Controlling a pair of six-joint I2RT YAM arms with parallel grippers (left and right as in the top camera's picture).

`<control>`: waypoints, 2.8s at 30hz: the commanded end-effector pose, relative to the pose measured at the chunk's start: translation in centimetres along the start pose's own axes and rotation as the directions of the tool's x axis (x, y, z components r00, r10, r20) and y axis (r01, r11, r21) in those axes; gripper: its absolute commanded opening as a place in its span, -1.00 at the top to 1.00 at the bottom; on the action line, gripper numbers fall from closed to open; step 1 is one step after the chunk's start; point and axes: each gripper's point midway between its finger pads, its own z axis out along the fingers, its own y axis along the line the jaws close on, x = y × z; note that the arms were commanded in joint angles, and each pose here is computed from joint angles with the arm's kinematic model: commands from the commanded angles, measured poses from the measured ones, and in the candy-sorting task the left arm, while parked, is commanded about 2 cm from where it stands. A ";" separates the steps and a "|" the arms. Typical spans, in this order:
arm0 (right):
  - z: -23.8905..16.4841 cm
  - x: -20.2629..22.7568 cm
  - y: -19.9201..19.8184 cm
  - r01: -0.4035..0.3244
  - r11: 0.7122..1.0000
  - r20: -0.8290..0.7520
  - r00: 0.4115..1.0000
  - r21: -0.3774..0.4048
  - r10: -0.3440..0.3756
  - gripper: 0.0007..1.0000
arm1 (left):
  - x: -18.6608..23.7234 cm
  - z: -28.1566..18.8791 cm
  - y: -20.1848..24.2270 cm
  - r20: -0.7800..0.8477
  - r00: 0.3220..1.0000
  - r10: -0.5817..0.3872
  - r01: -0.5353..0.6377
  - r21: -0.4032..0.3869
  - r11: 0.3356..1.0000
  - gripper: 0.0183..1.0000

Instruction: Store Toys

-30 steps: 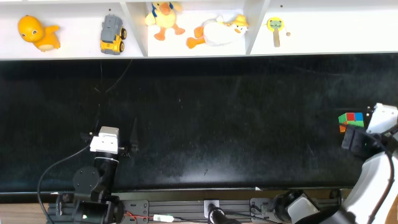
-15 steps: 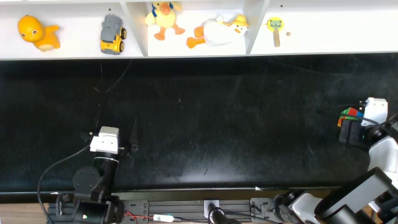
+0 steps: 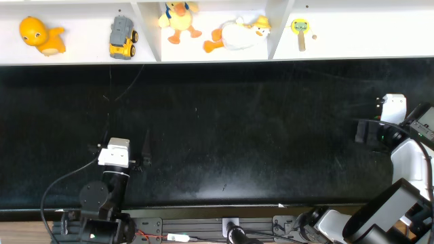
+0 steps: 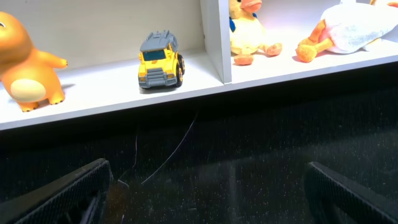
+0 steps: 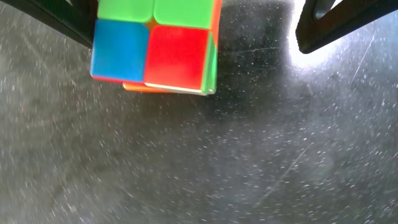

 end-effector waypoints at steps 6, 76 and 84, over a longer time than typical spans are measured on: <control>-0.2 -0.3 -0.2 -0.230 0.973 0.011 0.973 0.009 0.230 -0.90 | 0.0 0.0 0.0 0.005 1.000 -0.011 0.011 -0.001 1.000 -1.00; -3.1 -22.4 2.8 -0.047 0.994 0.230 0.973 0.102 0.022 -0.99 | 0.0 0.0 0.0 0.005 1.000 -0.011 0.011 -0.001 1.000 -1.00; -4.9 -12.3 4.8 -0.053 0.993 0.163 0.986 0.101 0.036 -1.00 | 0.0 0.0 0.0 0.005 1.000 -0.011 0.011 -0.001 1.000 -1.00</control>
